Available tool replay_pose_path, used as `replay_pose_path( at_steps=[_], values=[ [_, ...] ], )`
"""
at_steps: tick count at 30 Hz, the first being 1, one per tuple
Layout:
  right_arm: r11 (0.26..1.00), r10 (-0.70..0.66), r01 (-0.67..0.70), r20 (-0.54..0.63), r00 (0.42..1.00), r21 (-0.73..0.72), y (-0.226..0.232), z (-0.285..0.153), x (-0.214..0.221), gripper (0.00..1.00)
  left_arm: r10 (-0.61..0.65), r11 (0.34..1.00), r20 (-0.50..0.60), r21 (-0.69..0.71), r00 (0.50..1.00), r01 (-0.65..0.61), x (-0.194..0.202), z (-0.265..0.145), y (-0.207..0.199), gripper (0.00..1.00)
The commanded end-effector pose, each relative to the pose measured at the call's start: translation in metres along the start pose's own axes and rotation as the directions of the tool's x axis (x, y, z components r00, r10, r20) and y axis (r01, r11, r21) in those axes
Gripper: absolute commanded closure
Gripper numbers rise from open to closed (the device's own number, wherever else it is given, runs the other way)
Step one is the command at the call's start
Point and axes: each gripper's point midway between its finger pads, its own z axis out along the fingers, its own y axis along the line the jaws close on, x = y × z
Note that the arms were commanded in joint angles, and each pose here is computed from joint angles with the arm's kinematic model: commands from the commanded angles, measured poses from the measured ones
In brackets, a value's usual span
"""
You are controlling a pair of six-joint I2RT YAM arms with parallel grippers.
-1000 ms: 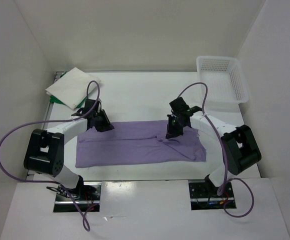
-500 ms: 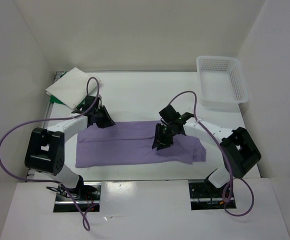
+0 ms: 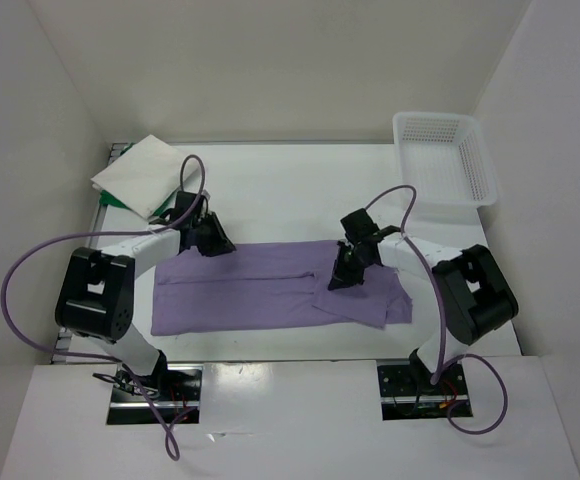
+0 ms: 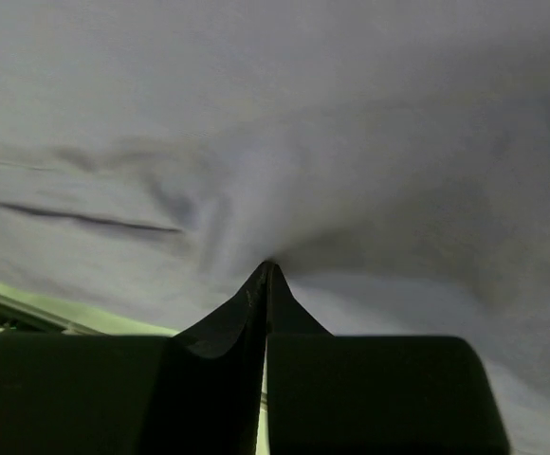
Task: Fold and stack the t-shirts
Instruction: Fold the other side of the tshirt into a rectangle, then rotate the tshirt 90 degrees
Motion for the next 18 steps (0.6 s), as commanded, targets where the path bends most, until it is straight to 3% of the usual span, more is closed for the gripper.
replay_pose_path(
  at_steps=[1,4,8,10,12,18],
  values=[
    [1.000,0.018,-0.017,-0.004,1.000,0.020,-0.012,0.010,0.010,0.98,0.005,1.000,-0.022,0.004,1.000,-0.005,0.001,0.014,0.001,0.77],
    [0.999,0.002,-0.003,0.023,1.000,0.043,-0.012,0.002,0.003,0.93,-0.031,1.000,-0.071,-0.008,0.997,0.030,0.013,0.026,0.014,0.77],
    [1.000,-0.015,0.013,0.119,0.993,0.014,-0.004,-0.028,-0.034,0.78,-0.083,0.997,-0.126,-0.005,0.989,0.083,0.024,0.033,0.023,0.77],
    [1.000,0.015,-0.017,0.169,0.985,0.014,-0.010,-0.037,-0.057,0.78,-0.090,0.996,-0.115,-0.015,0.989,0.089,0.019,0.032,0.025,0.77],
    [0.998,0.041,-0.048,0.185,0.982,0.033,-0.023,-0.032,-0.069,0.88,-0.092,0.996,-0.112,-0.025,0.989,0.090,0.017,0.028,0.024,0.77],
    [0.988,0.066,-0.091,0.192,0.979,0.126,-0.046,0.012,-0.091,0.97,-0.064,0.995,-0.021,0.070,0.998,0.065,-0.015,-0.009,-0.008,0.77]
  ],
)
